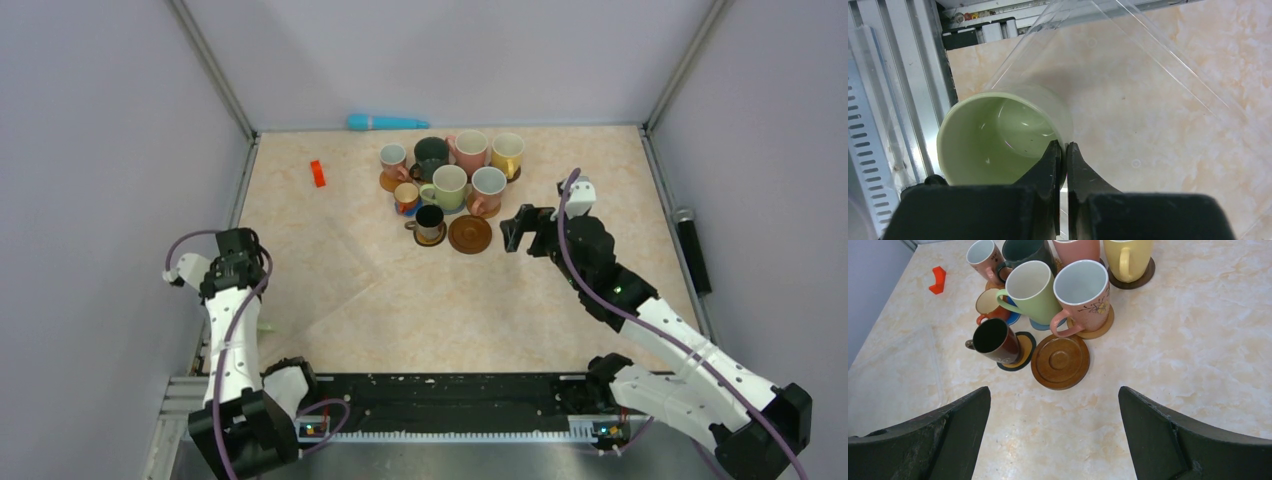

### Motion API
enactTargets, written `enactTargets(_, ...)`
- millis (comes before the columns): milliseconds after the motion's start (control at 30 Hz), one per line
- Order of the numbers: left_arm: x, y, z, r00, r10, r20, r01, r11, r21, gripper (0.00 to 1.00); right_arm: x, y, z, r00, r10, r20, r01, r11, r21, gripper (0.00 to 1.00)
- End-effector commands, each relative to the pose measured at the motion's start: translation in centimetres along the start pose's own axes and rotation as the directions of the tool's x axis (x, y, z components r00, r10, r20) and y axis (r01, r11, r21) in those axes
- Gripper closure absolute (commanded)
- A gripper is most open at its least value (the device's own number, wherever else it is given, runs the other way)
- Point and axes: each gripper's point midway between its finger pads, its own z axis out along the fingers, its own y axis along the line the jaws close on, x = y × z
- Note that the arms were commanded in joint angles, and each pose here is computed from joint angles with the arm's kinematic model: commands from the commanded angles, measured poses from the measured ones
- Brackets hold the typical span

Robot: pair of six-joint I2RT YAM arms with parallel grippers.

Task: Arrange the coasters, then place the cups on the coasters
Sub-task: Pick up the cup from the tray.

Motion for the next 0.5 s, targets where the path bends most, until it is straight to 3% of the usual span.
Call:
enactTargets(0,-2.9,-0.8,-1.7,0.997,-0.004,0.081,-0.001,0.998,0.060,1.00,-1.3,0.4,0.2,0.999,0.013,0.042,-0.012,1.000,-0.016,0.02)
enactTargets(233,-3.7,-3.1,-4.1,0.984,0.118,0.134,-0.145,0.966,0.214,1.00,-0.4,0.9,1.0,1.000,0.010,0.012,-0.010,0.999,-0.036,0.02)
enactTargets(467,-2.3,-7.1,-8.4,0.944,0.257,0.207,-0.324,0.837,0.441,1.00,-0.1,0.8,2.0,1.000,-0.002,-0.014,0.001,1.000,-0.013,0.02)
